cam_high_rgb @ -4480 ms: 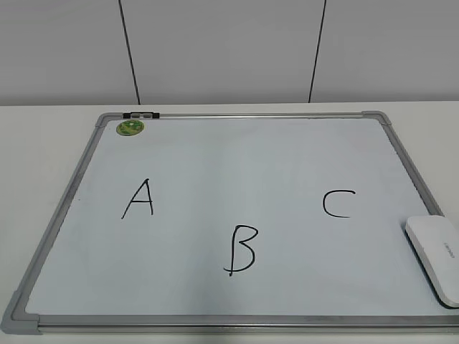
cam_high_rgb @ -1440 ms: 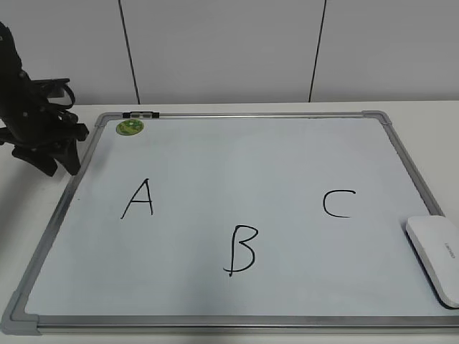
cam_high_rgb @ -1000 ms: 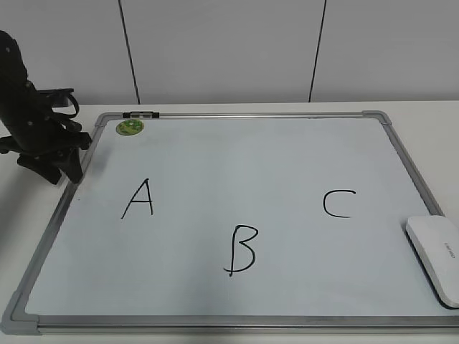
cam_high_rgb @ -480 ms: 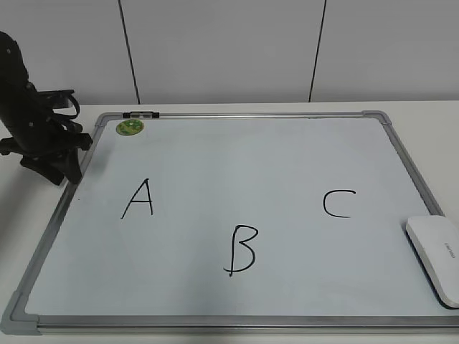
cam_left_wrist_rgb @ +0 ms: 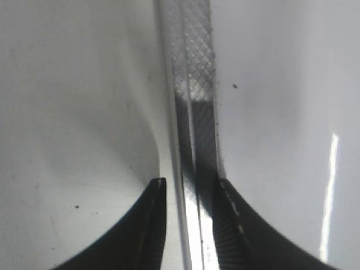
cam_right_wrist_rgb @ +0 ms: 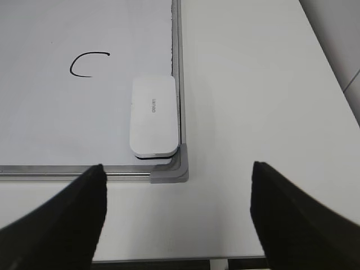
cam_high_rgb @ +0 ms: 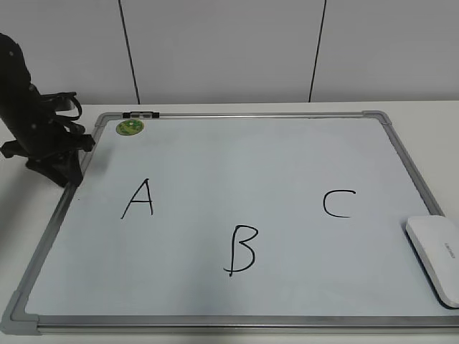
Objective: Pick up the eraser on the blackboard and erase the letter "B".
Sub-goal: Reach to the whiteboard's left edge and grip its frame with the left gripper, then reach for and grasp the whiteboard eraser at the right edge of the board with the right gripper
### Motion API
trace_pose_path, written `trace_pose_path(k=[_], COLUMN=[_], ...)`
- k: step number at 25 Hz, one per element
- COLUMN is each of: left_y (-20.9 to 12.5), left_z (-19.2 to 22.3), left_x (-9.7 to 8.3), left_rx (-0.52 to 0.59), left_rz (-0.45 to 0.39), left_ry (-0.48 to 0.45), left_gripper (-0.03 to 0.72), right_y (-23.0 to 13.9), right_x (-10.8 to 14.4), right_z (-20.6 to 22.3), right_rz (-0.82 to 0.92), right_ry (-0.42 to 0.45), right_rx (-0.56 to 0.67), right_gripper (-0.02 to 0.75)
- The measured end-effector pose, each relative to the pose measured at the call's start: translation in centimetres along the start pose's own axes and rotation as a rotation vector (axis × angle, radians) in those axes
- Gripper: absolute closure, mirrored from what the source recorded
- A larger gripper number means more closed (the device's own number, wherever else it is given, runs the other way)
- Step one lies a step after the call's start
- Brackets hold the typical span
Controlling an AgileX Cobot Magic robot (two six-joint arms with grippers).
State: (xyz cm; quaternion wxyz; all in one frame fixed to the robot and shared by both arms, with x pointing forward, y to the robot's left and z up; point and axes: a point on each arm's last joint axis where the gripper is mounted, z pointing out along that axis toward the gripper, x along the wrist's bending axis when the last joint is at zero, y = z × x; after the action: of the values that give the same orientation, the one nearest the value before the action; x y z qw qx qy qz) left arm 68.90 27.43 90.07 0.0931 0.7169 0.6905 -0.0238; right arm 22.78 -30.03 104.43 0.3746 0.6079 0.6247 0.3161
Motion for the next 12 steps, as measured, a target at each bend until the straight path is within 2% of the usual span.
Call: trace_pose_path(k=[9,12], left_y=[0.08,0.06], left_z=[0.02,0.02], left_x=[-0.10,-0.10], left_rx=[0.004,0.006], left_rz=[-0.006,-0.008], left_ry=[-0.012,-0.012], left_gripper=[0.629,0.643], right_y=[0.00,0.00], right_x=[0.00,0.00], right_z=[0.00,0.00], right_rz=[0.000,0.000], right_ry=[0.000,0.000], right_rx=[0.000,0.000], right_gripper=[0.148,0.148])
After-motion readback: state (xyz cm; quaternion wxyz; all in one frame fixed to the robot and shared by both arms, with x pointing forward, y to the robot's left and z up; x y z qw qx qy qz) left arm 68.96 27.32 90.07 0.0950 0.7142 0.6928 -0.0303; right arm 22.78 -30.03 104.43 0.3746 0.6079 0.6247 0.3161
